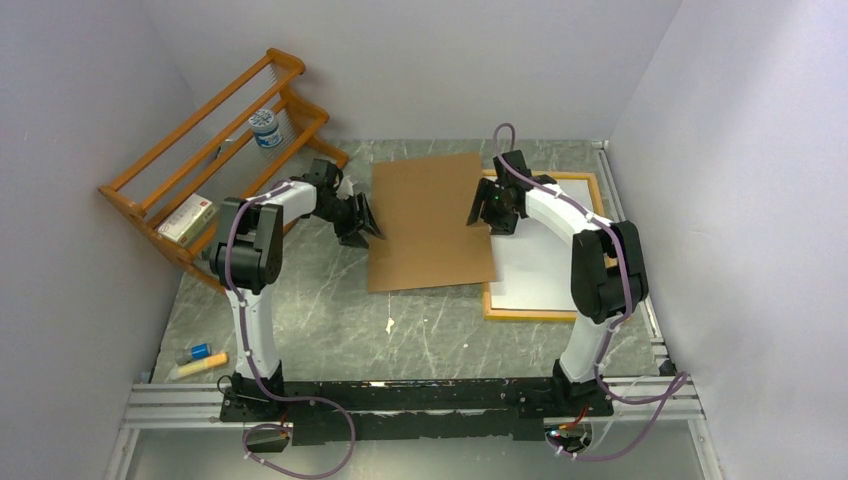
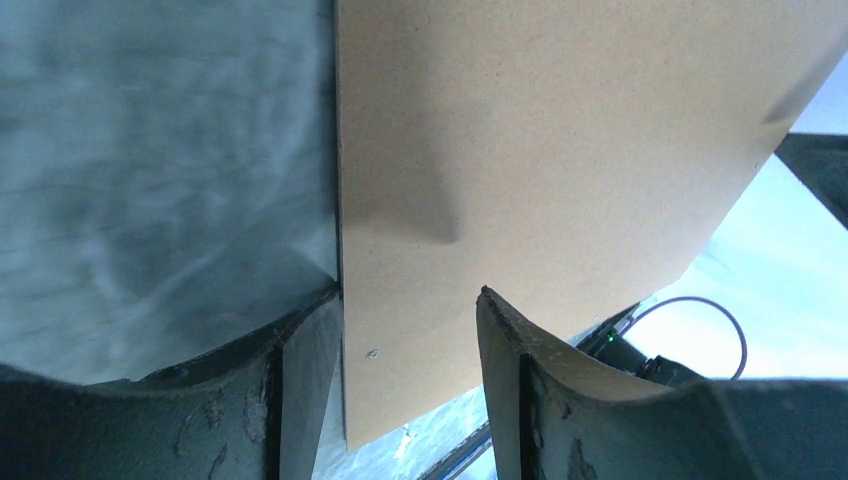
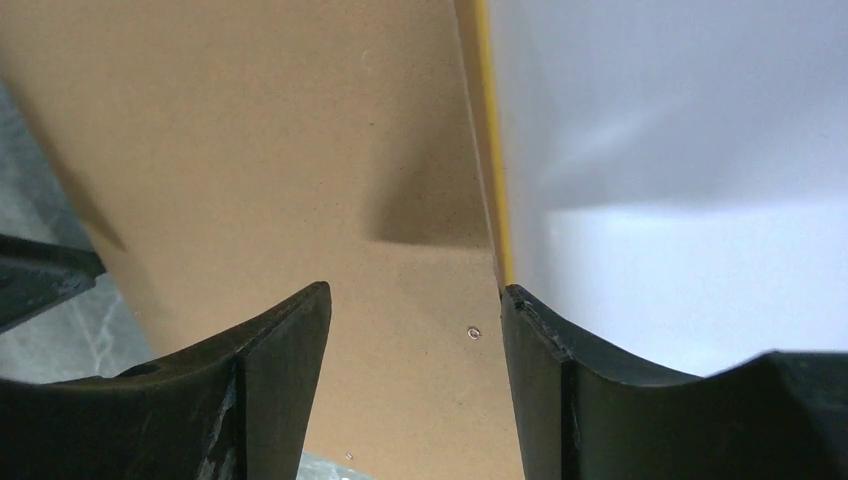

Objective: Put the photo into the frame
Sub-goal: Move the photo frame item to the center of the board, then pick up the photo frame item at the center of the board.

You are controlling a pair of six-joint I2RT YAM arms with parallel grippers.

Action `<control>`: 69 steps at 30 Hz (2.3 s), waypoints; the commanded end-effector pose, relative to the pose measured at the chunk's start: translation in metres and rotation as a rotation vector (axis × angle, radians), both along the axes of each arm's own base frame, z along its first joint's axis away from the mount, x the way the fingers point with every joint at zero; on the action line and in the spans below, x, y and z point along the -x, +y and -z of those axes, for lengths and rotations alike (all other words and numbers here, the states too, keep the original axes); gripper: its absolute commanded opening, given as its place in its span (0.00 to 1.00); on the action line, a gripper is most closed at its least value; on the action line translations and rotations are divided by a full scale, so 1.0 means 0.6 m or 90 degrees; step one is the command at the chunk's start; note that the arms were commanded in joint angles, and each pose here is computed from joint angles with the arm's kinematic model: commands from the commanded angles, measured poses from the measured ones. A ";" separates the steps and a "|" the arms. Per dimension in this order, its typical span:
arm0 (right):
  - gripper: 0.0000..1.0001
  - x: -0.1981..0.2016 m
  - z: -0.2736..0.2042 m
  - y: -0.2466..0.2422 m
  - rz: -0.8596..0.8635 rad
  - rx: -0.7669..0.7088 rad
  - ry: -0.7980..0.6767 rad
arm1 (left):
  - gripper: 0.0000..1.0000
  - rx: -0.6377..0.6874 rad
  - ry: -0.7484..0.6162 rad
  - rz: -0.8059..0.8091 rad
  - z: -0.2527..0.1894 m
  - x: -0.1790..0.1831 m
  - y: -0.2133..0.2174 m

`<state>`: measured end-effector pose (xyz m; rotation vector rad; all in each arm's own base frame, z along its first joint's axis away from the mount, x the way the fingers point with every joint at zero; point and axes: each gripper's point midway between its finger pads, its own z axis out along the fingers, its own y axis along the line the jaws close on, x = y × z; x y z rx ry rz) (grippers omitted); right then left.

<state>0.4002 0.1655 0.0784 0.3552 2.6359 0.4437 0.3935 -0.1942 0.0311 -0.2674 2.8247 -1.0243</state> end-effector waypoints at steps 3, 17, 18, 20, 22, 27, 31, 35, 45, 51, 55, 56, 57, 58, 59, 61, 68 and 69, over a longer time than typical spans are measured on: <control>0.65 0.011 -0.023 -0.022 0.020 -0.008 -0.027 | 0.58 -0.002 0.077 0.076 0.054 0.073 -0.061; 0.69 0.019 0.041 -0.105 0.074 0.143 0.018 | 0.59 -0.062 0.083 0.086 0.077 0.073 -0.045; 0.69 0.015 0.040 -0.107 0.077 0.144 0.016 | 0.59 -0.066 0.083 0.086 0.078 0.073 -0.043; 0.69 0.007 0.040 -0.107 0.077 0.144 0.015 | 0.59 -0.069 0.084 0.087 0.081 0.073 -0.042; 0.69 -0.001 0.043 -0.107 0.073 0.141 0.014 | 0.59 -0.071 0.085 0.086 0.082 0.073 -0.041; 0.69 -0.015 0.058 -0.087 0.037 0.100 0.026 | 0.59 -0.072 0.088 0.088 0.084 0.072 -0.042; 0.69 -0.017 0.053 -0.057 -0.005 0.044 0.017 | 0.59 -0.072 0.088 0.090 0.085 0.071 -0.042; 0.67 -0.016 0.022 -0.033 -0.041 -0.007 -0.014 | 0.59 -0.072 0.088 0.090 0.084 0.068 -0.043; 0.56 0.019 -0.098 0.017 -0.106 -0.138 -0.094 | 0.59 -0.082 0.080 0.085 0.081 0.050 -0.041; 0.43 0.047 -0.184 0.054 -0.137 -0.254 -0.150 | 0.58 -0.088 0.077 0.074 0.085 0.039 -0.033; 0.43 0.058 -0.211 0.066 -0.157 -0.292 -0.173 | 0.58 -0.088 0.073 0.074 0.082 0.037 -0.029; 0.43 0.058 -0.215 0.069 -0.163 -0.299 -0.176 | 0.58 -0.088 0.072 0.073 0.080 0.036 -0.028; 0.43 0.059 -0.217 0.071 -0.167 -0.305 -0.175 | 0.58 -0.087 0.071 0.074 0.079 0.035 -0.027; 0.43 0.059 -0.219 0.073 -0.169 -0.308 -0.173 | 0.58 -0.086 0.070 0.074 0.078 0.034 -0.025; 0.43 0.059 -0.220 0.076 -0.174 -0.313 -0.169 | 0.58 -0.085 0.068 0.075 0.076 0.034 -0.025; 0.41 0.058 -0.226 0.076 -0.170 -0.312 -0.168 | 0.58 -0.083 0.065 0.076 0.074 0.034 -0.023; 0.28 0.039 -0.254 0.066 -0.136 -0.244 -0.203 | 0.59 -0.094 0.042 0.074 0.057 0.033 -0.012; 0.25 0.036 -0.253 0.064 -0.129 -0.232 -0.203 | 0.59 -0.094 0.037 0.075 0.053 0.034 -0.012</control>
